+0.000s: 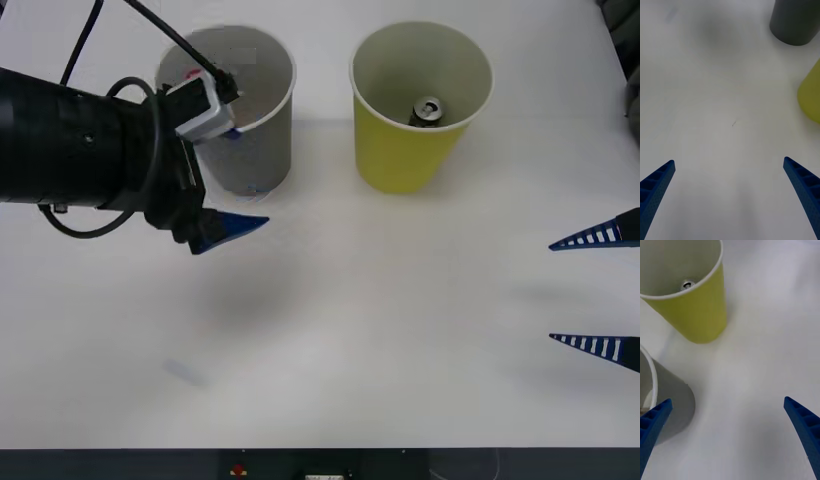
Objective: Put the can into the green bin and the plastic bottle into the gray bin
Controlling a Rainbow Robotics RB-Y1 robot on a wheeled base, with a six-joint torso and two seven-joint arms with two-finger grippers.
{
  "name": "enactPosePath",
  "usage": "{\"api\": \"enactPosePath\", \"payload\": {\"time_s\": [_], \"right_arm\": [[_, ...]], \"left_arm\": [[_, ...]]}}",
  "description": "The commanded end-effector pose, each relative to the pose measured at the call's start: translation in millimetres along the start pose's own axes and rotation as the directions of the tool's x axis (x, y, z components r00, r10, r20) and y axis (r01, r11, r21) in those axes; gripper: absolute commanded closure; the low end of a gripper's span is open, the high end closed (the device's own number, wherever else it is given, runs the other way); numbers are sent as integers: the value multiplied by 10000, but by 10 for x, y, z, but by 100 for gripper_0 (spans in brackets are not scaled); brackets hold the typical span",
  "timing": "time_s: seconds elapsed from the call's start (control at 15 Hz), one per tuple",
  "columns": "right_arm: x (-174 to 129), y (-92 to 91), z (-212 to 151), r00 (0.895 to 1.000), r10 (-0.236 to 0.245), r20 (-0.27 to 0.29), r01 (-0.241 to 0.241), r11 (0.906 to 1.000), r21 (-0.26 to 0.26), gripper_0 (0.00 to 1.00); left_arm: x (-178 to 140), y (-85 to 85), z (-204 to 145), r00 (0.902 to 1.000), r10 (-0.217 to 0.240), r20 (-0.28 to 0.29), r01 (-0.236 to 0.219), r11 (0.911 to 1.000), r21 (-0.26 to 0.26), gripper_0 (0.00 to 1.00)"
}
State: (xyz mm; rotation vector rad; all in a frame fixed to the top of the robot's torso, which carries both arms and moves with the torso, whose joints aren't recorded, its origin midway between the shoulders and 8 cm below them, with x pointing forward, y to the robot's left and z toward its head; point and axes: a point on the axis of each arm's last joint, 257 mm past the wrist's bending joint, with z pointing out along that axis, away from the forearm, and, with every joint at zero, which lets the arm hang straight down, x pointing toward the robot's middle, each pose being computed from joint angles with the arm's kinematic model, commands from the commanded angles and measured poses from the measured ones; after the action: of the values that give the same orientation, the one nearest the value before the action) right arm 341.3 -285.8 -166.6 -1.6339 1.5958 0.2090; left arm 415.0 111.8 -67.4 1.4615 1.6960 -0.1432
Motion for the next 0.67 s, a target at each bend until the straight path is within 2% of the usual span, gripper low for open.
{"api": "enactPosePath", "payload": {"time_s": [0.07, 0.27, 0.47, 0.6, 0.67], "right_arm": [[0, 0, 0, 10000, -1, -1, 1, 10000, 0, 0], [0, 0, 0, 10000, -1, -1, 1, 10000, 0, 0], [0, 0, 0, 10000, -1, -1, 1, 10000, 0, 0], [0, 0, 0, 10000, -1, -1, 1, 10000, 0, 0], [0, 0, 0, 10000, -1, -1, 1, 10000, 0, 0]], "left_arm": [[363, -134, -157, 9955, 736, -603, -731, 9973, 102, 0], [707, -296, -276, 9910, 1062, -819, -1017, 9931, 580, 0], [967, -386, -385, 9830, 1549, -987, -1495, 9870, 597, 0], [1119, -467, -463, 9801, 1662, -1088, -1604, 9852, 602, 0], [1181, -522, -502, 9816, 1519, -1155, -1446, 9871, 690, 0]]}}
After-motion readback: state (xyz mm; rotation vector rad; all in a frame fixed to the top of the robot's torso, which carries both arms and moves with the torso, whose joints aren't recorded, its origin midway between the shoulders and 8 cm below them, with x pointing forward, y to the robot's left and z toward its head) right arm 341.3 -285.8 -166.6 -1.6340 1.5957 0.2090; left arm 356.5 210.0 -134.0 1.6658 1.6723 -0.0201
